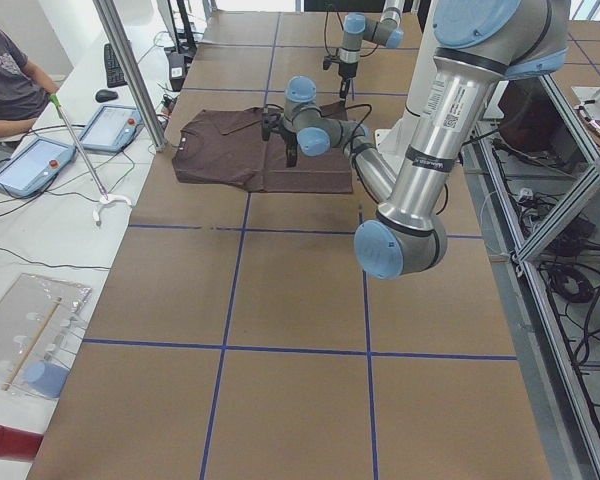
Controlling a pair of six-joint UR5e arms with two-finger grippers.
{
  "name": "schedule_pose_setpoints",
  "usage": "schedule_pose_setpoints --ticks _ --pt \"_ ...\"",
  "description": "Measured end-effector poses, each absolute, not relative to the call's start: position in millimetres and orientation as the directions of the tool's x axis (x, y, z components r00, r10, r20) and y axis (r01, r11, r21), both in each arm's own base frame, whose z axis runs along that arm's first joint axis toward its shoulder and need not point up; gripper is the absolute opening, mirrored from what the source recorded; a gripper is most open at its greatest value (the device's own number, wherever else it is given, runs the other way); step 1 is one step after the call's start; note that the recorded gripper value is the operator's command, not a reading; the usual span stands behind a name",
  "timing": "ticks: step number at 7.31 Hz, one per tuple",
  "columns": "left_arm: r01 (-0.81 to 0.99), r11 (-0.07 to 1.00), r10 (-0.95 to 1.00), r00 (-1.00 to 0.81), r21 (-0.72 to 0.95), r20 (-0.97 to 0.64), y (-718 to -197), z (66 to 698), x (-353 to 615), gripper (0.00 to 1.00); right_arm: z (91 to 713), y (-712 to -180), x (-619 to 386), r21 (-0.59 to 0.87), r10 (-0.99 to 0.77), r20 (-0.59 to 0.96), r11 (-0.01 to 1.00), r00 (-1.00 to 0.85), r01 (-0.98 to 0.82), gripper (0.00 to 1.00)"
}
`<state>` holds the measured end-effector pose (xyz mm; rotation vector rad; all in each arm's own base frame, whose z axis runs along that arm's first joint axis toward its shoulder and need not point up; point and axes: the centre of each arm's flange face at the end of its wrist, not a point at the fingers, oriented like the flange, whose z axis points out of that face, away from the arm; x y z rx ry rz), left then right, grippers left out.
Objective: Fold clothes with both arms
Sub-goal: 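Move both grippers down to the shirt hem corners nearest the robot, then grasp the hem corners with both grippers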
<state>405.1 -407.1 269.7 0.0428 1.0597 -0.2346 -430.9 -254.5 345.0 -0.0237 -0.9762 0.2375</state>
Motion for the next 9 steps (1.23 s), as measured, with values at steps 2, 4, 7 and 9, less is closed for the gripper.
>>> schedule_pose_setpoints --ticks 2,4,7,9 --pt "0.301 0.922 -0.366 0.463 -0.246 -0.807 -326 286 454 1.00 335 -263 -421 -0.135 0.218 0.830 0.971 0.513 -0.195 0.00" --pt "0.357 0.892 -0.432 0.499 -0.275 -0.751 -277 306 496 1.00 334 -270 -415 -0.145 0.229 0.832 0.969 0.506 -0.200 0.00" --pt "0.402 0.878 -0.455 0.525 -0.261 -0.719 -265 328 515 0.99 332 -274 -413 -0.147 0.232 0.834 0.968 0.501 -0.203 0.00" --pt "0.399 0.880 -0.452 0.539 -0.258 -0.711 -260 332 518 0.99 331 -275 -413 -0.146 0.232 0.835 0.968 0.499 -0.206 0.00"
